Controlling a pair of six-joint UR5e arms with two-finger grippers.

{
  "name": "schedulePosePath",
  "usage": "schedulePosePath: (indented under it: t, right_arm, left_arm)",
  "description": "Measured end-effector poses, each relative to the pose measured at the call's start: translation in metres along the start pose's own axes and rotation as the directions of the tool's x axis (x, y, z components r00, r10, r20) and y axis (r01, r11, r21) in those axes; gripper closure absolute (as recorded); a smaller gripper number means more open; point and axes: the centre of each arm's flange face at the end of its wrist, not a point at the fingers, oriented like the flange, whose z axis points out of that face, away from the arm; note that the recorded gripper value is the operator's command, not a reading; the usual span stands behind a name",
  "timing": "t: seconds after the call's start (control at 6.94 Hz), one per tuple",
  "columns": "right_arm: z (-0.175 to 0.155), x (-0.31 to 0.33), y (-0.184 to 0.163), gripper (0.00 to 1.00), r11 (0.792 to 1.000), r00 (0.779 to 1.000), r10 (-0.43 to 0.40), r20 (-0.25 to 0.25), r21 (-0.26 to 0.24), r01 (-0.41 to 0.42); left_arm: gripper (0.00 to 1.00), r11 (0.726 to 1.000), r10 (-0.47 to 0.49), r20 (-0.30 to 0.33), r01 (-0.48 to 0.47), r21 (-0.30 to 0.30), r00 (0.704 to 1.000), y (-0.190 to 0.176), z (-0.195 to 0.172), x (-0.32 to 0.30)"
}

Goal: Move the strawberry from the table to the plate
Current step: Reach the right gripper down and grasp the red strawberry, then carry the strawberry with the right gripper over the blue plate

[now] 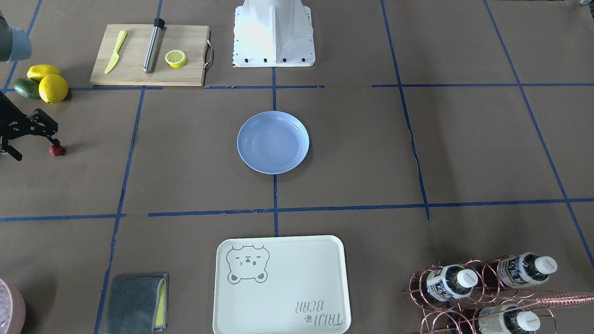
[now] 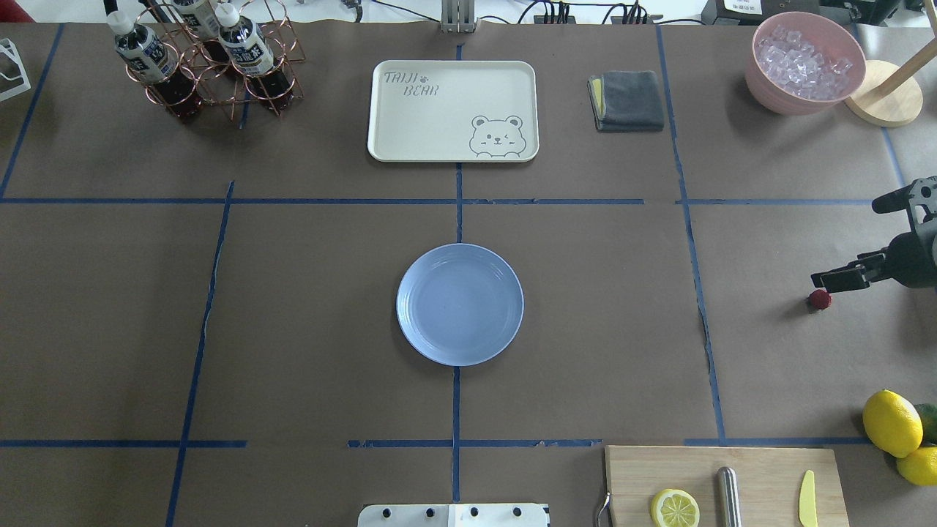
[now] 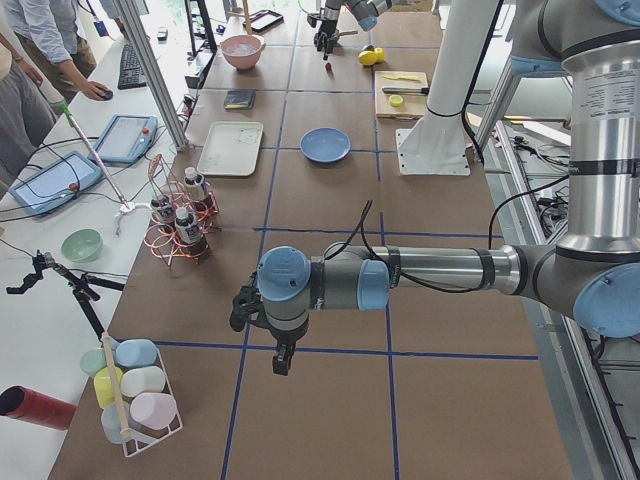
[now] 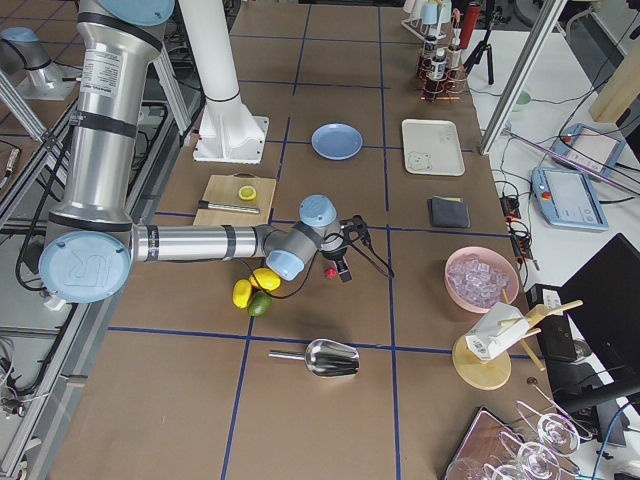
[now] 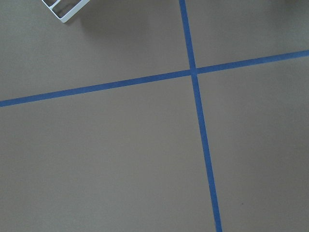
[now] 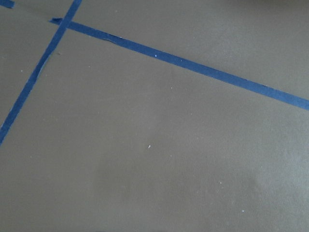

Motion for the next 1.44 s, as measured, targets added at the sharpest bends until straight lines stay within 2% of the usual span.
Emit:
schedulePosePath:
  t: [0.29, 0.43, 0.58, 0.86, 1.01, 1.15, 1.3, 1.44]
  right_arm:
    - [0.015, -0.011, 0.006, 0.09, 1.000, 1.000, -0.019, -0.011, -0.004, 0.019]
    - [0.023, -0.018, 0.009, 0.16, 1.000, 0.999, -0.025, -0.024, -0.007, 0.025]
    - [0.028, -0.023, 0.014, 0.28, 0.999, 0.999, -0.033, -0.034, -0.012, 0.033]
    - [0.033, -0.024, 0.023, 0.40, 0.999, 0.998, -0.040, -0.041, -0.026, 0.039]
    - [0.034, -0.024, 0.027, 0.59, 0.999, 0.998, -0.041, -0.044, -0.035, 0.040]
    - [0.036, -0.023, 0.031, 0.90, 0.998, 0.998, -0.042, -0.046, -0.044, 0.040]
    - [0.036, -0.022, 0.034, 1.00, 0.998, 0.998, -0.043, -0.047, -0.049, 0.041]
    - [0.035, -0.023, 0.033, 1.00, 0.998, 0.998, -0.044, -0.046, -0.048, 0.042]
  left_arm:
    - [0.00, 1.000, 0.002, -0.010, -0.002, 0.004, 1.000, -0.001, -0.001, 0.001]
    - [0.00, 1.000, 0.003, -0.011, -0.003, 0.004, 1.000, -0.002, 0.000, 0.002]
    - [0.00, 1.000, 0.003, -0.011, -0.003, 0.004, 1.000, -0.002, 0.000, 0.002]
    - [0.00, 1.000, 0.003, -0.012, -0.003, 0.004, 1.000, -0.002, 0.000, 0.002]
    - [0.00, 1.000, 0.003, -0.015, -0.003, 0.005, 1.000, -0.002, 0.000, 0.002]
    - [0.00, 1.000, 0.003, -0.020, -0.003, 0.006, 1.000, -0.002, 0.000, 0.003]
    - [0.00, 1.000, 0.003, -0.022, -0.003, 0.006, 1.000, -0.002, 0.000, 0.003]
    - [0.00, 1.000, 0.003, -0.023, -0.003, 0.007, 1.000, -0.002, 0.000, 0.003]
